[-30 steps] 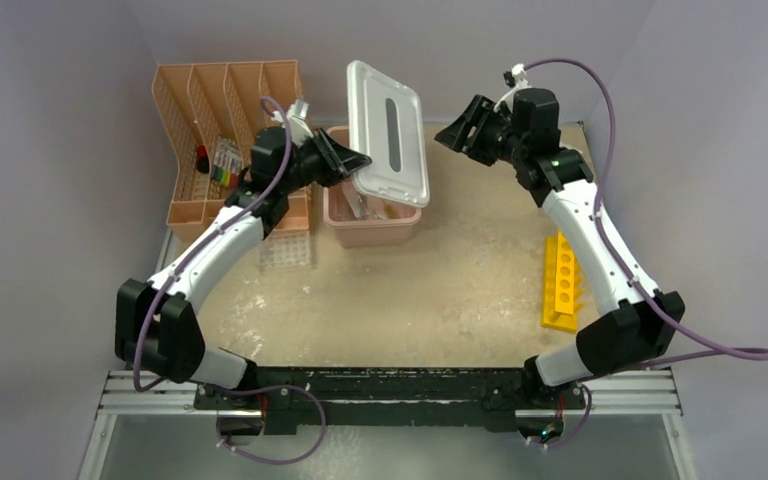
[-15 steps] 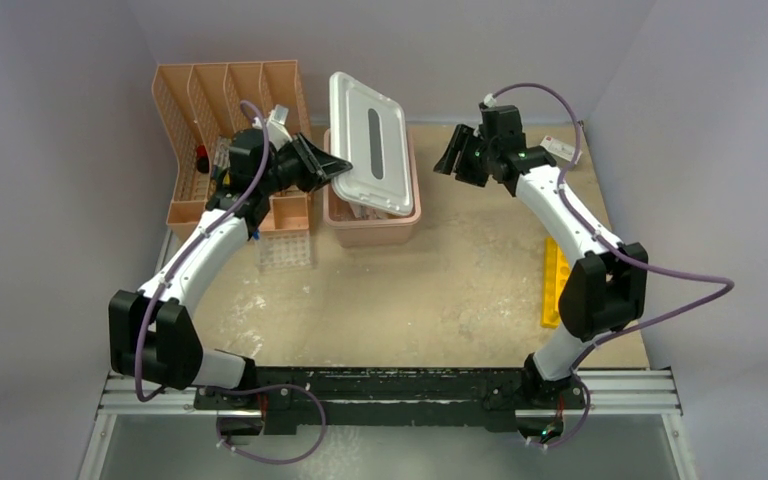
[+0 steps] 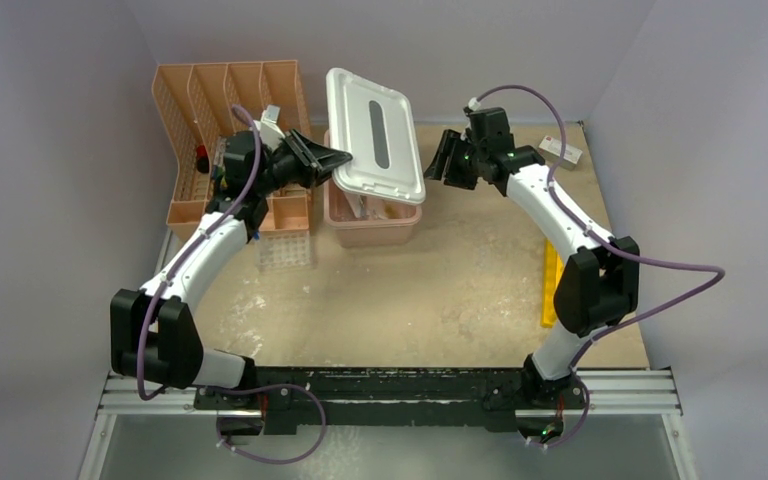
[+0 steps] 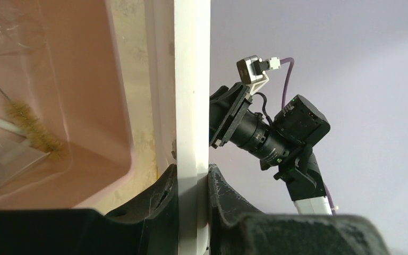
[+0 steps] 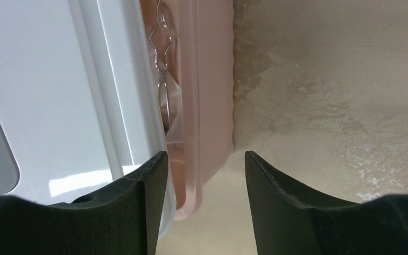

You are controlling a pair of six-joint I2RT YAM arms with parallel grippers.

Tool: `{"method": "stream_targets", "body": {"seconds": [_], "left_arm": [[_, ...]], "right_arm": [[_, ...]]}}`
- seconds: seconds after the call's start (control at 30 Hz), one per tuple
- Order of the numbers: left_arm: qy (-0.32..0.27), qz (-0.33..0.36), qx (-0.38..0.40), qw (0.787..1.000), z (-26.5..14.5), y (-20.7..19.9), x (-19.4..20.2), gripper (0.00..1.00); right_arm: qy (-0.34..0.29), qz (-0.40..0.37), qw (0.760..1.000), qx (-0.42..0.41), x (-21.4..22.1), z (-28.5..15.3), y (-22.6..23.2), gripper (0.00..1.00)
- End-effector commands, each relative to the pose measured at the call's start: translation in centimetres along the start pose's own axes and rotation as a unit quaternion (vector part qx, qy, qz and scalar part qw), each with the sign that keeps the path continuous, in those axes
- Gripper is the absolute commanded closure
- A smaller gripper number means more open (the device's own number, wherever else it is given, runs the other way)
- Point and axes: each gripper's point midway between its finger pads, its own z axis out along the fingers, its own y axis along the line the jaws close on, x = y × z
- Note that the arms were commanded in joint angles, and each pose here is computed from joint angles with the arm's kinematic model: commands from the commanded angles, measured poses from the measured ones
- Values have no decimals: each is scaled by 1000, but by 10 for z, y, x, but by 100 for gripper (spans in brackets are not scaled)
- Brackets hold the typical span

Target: Organize the chemistry lab equipment

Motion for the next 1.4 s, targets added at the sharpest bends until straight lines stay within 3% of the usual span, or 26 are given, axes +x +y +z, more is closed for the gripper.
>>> {"method": "stream_targets", "body": {"seconds": [0.0,0.13,0.43,0.53,0.63,0.83,1.0,1.37], "left_arm": [[-4,10,45,999,-3,-27,-4,100],[-3,18,-26,1000,-2,15,0,100],[24,2,-68,997,1,63,14,100],[17,15,-142,990,-8,94,9,87],[14,27,-172,985,-12,110,7,82],[-6,65,-230,971,-24,122,-4,66],[-20,142,-299,943,-42,118,-28,51],[31,124,-301,945,-30,146,-11,44]], "right_arm": [[-23,-20,999,-19,-14,-5,23,43],[-28,-23,999,-7,-14,-4,22,43],[-46,-46,998,11,-11,-6,22,41],[-32,-63,997,7,-4,0,25,41],[-17,-82,996,16,3,10,23,42],[7,-100,994,42,16,22,14,43],[15,-103,994,31,19,24,19,47],[14,-94,995,12,17,28,29,64]]}}
